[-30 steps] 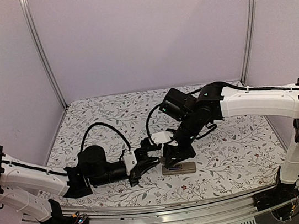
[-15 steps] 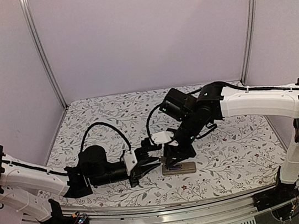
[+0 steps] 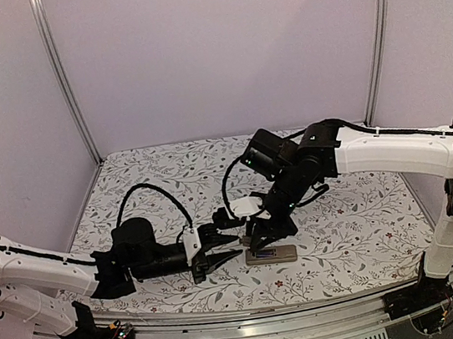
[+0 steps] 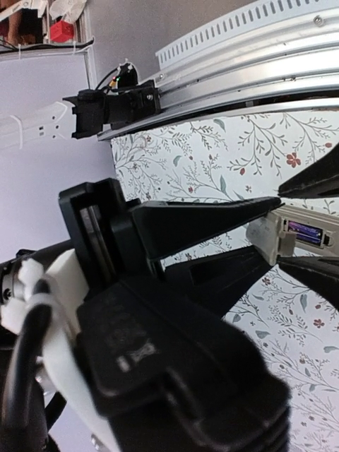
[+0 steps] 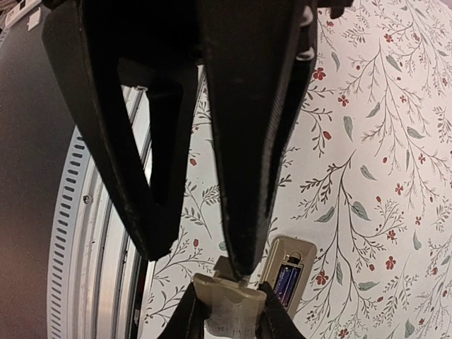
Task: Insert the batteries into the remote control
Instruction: Pass from the right arm to the left
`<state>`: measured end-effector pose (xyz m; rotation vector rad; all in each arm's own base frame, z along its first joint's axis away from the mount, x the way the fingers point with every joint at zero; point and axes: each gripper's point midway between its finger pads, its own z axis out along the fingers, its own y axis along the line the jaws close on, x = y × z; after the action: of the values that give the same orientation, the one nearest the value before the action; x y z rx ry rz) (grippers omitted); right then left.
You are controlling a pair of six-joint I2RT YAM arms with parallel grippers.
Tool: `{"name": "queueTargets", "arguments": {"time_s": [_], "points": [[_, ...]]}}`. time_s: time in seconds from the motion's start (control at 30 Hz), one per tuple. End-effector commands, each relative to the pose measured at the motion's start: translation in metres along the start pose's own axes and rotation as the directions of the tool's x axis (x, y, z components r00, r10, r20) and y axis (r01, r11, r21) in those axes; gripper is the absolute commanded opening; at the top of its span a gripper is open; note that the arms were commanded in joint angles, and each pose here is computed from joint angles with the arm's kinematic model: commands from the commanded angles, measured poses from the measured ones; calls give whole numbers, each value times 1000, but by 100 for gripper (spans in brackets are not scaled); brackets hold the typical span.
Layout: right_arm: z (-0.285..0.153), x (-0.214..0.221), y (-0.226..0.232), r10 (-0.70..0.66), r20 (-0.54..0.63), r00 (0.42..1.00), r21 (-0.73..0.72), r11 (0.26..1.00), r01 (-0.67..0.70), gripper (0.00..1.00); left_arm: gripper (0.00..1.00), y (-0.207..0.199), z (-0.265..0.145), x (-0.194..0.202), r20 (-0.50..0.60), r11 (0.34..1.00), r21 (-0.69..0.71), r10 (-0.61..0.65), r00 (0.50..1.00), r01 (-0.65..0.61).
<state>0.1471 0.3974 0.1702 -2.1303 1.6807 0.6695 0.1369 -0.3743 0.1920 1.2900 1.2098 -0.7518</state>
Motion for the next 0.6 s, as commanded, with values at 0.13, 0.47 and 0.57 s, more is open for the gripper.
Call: {"name": "queueTargets", "arguments": {"time_s": [0.13,0.47,0.57], "points": [[-14,-13,9,-50,38,998,-15,999,50,12,29,-2,1,1,-10,999,29,-18,1000,18],[-18,-16,12,-61,51,997,-23,998,63,12,30,9,7,5,-25,1000,-19,-9,1000,9],[-19,-16,12,-63,51,997,-19,998,64,12,30,11,9,2,-21,1000,-19,-12,1000,11]]}}
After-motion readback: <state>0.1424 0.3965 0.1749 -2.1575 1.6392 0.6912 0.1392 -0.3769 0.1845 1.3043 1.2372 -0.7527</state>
